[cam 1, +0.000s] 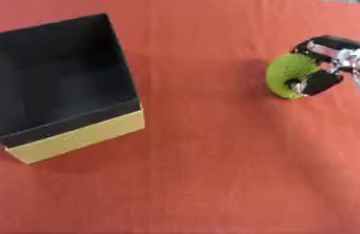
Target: Pick up objects on the table and place them in the box.
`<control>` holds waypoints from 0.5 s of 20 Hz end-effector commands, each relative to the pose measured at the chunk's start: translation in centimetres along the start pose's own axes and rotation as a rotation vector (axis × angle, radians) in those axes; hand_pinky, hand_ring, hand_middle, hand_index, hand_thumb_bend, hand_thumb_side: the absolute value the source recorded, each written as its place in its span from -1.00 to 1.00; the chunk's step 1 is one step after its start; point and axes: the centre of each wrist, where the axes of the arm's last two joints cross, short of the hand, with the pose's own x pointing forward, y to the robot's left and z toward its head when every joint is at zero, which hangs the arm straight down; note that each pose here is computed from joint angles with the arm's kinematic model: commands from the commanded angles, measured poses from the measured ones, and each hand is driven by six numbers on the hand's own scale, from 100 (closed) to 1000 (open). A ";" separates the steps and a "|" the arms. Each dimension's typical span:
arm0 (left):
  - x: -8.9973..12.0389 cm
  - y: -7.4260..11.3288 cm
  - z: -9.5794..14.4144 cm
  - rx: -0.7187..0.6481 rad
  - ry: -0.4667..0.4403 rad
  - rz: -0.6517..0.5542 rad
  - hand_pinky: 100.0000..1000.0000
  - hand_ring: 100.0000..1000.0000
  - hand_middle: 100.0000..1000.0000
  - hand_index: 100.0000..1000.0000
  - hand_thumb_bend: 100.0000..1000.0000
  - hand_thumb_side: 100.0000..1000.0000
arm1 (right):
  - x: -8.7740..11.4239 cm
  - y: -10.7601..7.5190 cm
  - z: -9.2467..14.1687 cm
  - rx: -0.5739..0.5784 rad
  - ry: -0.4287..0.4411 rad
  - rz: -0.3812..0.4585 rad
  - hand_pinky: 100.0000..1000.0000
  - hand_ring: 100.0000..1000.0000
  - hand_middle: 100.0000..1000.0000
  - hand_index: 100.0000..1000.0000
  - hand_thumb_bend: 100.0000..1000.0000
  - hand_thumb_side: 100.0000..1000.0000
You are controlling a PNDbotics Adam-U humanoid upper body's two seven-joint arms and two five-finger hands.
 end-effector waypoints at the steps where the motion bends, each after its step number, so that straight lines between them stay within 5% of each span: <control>1: 0.5 0.4 -0.7 0.005 -0.033 -0.008 0.40 0.33 0.37 0.50 -1.00 0.13 | 0.4 -1.9 1.5 -0.108 -0.040 0.042 0.38 0.28 -0.11 0.25 -1.00 -1.00; 10: 0.5 0.6 -0.8 0.006 -0.036 -0.014 0.40 0.33 0.37 0.50 -1.00 0.12 | 3.9 -5.8 5.7 -0.423 -0.165 0.143 0.41 0.23 -0.17 0.22 -1.00 -1.00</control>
